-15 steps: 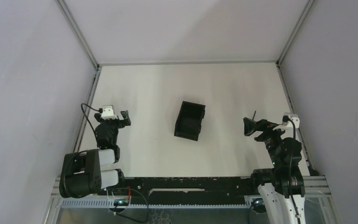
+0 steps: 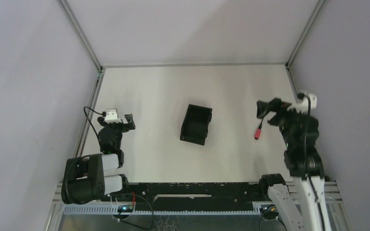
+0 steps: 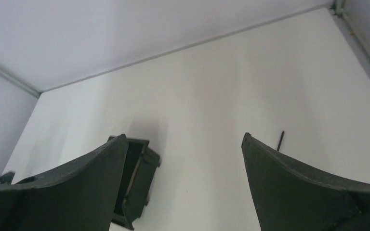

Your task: Put the screwdriver in the bin

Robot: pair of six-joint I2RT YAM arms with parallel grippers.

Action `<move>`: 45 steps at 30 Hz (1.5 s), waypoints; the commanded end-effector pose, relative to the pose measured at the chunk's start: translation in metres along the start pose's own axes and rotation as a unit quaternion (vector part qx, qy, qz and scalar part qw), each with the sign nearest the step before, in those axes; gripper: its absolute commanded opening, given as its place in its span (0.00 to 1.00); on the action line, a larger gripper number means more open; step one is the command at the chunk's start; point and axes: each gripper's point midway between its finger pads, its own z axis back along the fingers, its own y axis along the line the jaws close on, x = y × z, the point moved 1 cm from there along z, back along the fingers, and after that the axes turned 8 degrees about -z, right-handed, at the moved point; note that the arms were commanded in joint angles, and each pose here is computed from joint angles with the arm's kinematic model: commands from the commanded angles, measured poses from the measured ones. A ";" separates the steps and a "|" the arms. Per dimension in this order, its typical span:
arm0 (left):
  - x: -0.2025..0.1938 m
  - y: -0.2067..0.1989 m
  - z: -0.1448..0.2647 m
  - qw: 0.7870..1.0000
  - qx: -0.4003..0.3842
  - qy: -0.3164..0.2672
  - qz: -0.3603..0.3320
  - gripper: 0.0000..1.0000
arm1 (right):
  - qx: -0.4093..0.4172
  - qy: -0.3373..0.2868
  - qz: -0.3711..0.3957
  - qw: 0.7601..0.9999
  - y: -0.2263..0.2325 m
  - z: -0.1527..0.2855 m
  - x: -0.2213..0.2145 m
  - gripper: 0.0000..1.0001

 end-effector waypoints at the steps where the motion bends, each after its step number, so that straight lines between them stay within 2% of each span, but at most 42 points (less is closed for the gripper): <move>1: 0.030 0.002 -0.012 0.999 0.002 -0.045 -0.001 1.00 | -0.117 0.090 0.031 0.989 -0.016 -0.036 0.020 0.97; 4: 0.030 0.002 -0.012 0.999 0.002 -0.045 -0.001 1.00 | -0.196 0.207 0.008 0.958 -0.034 -0.056 0.012 1.00; 5: 0.029 0.002 -0.011 0.999 0.002 -0.044 -0.001 1.00 | -0.224 0.256 -0.008 0.940 -0.046 -0.058 -0.001 1.00; 10: 0.029 0.002 -0.011 0.999 0.002 -0.044 -0.001 1.00 | -0.246 0.419 -0.051 0.873 -0.079 -0.081 -0.059 0.99; 14: 0.029 0.002 -0.011 0.999 0.002 -0.045 -0.001 1.00 | -0.286 0.481 -0.053 0.827 -0.111 -0.093 -0.102 0.90; 17: 0.030 0.002 -0.011 0.999 0.002 -0.045 -0.001 1.00 | -0.318 0.497 -0.047 0.806 -0.136 -0.102 -0.127 0.84; 24: 0.030 0.002 -0.011 0.999 0.002 -0.045 -0.001 1.00 | -0.366 0.513 -0.026 0.776 -0.182 -0.113 -0.173 0.74; 30: 0.029 0.002 -0.011 0.999 0.002 -0.044 -0.001 1.00 | -0.366 0.529 -0.019 0.765 -0.196 -0.112 -0.198 0.52; 33: 0.029 0.002 -0.011 0.999 0.002 -0.045 -0.001 1.00 | -0.363 0.534 -0.011 0.763 -0.199 -0.111 -0.201 0.31; 34: 0.030 0.002 -0.011 0.999 0.002 -0.045 -0.002 1.00 | -0.362 0.535 -0.008 0.763 -0.199 -0.110 -0.200 0.22; 35: 0.029 0.002 -0.011 0.999 0.002 -0.045 -0.001 1.00 | -0.361 0.535 -0.004 0.764 -0.198 -0.109 -0.197 0.08; 36: 0.029 0.002 -0.011 0.999 0.002 -0.044 -0.001 1.00 | -0.358 0.532 -0.001 0.767 -0.196 -0.109 -0.193 0.00; 40: 0.029 0.002 -0.011 0.999 0.002 -0.044 -0.001 1.00 | -0.351 0.518 0.005 0.780 -0.181 -0.105 -0.167 0.00; 45: 0.029 0.002 -0.011 0.999 0.002 -0.045 -0.001 1.00 | -0.358 0.532 -0.015 0.767 -0.151 -0.080 -0.131 0.00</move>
